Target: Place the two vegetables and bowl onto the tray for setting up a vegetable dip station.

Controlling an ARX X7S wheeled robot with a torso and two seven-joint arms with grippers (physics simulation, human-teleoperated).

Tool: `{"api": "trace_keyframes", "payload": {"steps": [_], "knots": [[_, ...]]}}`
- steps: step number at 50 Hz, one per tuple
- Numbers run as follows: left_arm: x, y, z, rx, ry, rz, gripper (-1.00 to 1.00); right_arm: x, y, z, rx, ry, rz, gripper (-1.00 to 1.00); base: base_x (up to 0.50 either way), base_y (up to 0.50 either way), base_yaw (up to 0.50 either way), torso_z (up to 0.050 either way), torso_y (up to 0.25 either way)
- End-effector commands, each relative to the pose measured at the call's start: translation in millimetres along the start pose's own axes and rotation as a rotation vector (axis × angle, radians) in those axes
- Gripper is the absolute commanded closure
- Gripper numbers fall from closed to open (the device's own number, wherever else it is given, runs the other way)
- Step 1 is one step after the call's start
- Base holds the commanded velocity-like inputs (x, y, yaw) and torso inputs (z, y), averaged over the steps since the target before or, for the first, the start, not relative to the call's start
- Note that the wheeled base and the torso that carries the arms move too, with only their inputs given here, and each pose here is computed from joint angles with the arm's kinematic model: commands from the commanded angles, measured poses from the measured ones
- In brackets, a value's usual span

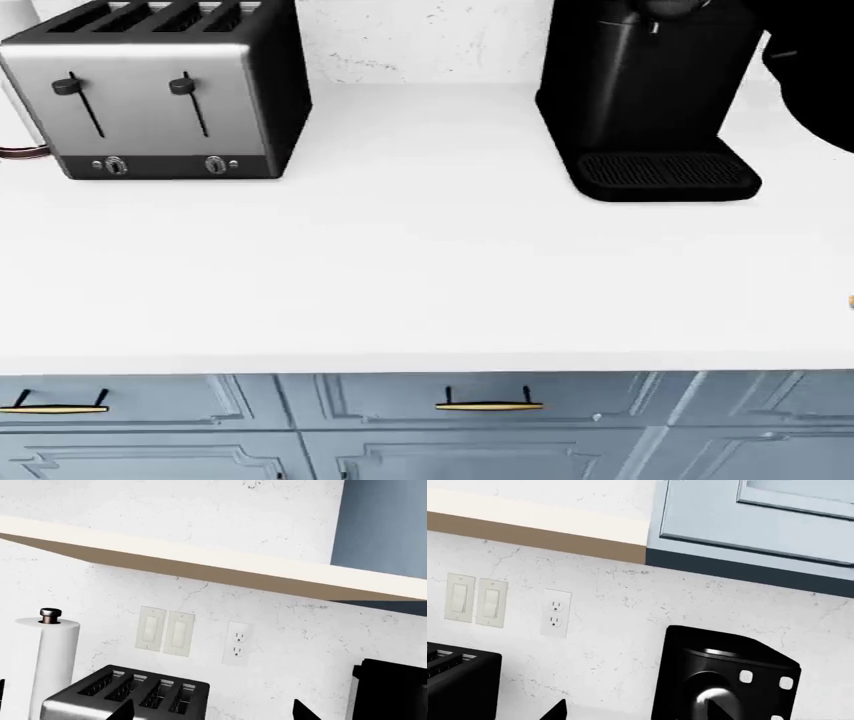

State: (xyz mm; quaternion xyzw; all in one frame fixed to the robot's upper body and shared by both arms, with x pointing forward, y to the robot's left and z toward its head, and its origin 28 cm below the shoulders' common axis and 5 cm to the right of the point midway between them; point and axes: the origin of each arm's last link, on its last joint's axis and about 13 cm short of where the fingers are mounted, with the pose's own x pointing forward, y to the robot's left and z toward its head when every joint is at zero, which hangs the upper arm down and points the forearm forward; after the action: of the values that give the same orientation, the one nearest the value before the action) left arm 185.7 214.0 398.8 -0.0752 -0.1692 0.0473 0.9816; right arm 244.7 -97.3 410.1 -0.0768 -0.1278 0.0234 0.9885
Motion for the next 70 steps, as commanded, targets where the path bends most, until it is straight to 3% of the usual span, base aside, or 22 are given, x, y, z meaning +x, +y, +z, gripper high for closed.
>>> {"api": "trace_keyframes", "payload": {"steps": [1,49,61,64,67,70], "knots": [[0,0.1,-1,0.001,0.001,0.0,-1.0,0,0.3,-1,0.0,0.003,0.001,-1.0,0.0,-0.5,0.0,0.0,0.0],[1,-0.2,-1,-0.001,0.001,0.0,-1.0,3,-5.2,-5,0.001,0.025,-0.008,-1.0,0.0,-0.5,0.0,0.0,0.0],[1,0.0,0,-0.003,0.001,0.001,-1.0,6,-20.2,-12,-0.018,0.058,-0.043,-1.0,0.0,-0.37,0.0,0.0,0.0],[0,-0.3,-1,-0.002,0.001,-0.001,-1.0,8,-23.0,-19,-0.061,0.144,0.043,-1.0,0.0,0.0,0.0,0.0,0.0],[0,-0.4,-1,0.0,0.001,-0.001,-1.0,15,-24.8,-23,0.015,0.196,0.124,-1.0,0.0,0.0,0.0,0.0,0.0],[-1,-0.5,-1,-0.001,0.0,0.0,-1.0,22,-29.8,-24,0.138,0.208,0.073,-1.0,0.0,0.0,0.0,0.0,0.0]]}}
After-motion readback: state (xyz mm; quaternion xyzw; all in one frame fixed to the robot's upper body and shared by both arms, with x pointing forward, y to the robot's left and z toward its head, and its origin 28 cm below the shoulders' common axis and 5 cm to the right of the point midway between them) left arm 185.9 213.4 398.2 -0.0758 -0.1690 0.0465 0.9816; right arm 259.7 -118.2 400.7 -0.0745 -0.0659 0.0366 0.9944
